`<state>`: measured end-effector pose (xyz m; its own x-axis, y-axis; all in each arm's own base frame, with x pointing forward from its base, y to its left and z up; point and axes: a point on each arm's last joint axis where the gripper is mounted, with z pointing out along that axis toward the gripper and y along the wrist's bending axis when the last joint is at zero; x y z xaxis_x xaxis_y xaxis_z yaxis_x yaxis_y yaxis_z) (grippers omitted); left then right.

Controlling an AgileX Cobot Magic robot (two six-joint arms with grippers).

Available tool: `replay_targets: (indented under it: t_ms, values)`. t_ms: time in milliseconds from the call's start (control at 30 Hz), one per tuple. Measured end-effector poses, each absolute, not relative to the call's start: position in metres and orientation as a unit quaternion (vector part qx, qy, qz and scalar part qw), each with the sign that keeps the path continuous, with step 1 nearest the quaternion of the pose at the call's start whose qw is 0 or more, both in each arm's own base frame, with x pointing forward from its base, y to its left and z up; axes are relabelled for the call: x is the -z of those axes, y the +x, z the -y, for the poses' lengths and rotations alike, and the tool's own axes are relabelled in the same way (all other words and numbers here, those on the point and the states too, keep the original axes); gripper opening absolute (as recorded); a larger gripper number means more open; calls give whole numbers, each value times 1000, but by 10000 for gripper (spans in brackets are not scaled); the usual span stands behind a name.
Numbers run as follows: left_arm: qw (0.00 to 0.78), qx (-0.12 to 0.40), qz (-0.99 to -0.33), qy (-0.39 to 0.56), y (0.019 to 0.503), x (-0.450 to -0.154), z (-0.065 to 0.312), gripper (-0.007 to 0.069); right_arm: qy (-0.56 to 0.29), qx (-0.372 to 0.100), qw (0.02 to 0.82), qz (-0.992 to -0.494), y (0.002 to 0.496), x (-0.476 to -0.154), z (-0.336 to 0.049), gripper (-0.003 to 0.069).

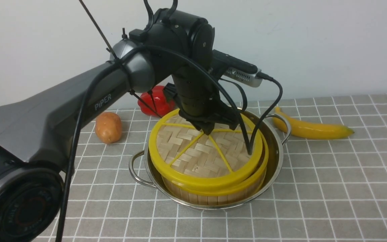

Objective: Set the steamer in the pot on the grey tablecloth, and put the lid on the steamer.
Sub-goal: 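Place the yellow bamboo steamer lid onto the steamer in the pot with the left gripper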

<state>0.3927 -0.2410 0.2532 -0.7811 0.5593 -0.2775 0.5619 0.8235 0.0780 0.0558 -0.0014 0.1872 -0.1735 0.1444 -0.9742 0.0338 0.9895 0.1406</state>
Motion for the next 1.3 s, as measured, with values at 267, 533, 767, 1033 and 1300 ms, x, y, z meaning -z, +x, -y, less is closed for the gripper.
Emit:
replay_targets:
  t_ms: [267, 533, 767, 1033, 1300]
  values:
    - [159, 26, -942, 296, 395, -252, 246, 115, 58, -43, 640, -765, 56, -187, 1, 240]
    - [159, 31, -941, 295, 394, -252, 247, 115, 58, -43, 640, -765, 56, -187, 1, 240]
    - [156, 33, -942, 295, 394, -250, 247, 115, 58, -43, 640, -765, 56, -187, 1, 242]
    - [156, 33, -942, 294, 394, -250, 247, 115, 58, -43, 640, -765, 56, -187, 1, 243]
    - [146, 27, -944, 295, 396, -240, 248, 115, 58, -43, 640, -765, 56, -187, 1, 243]
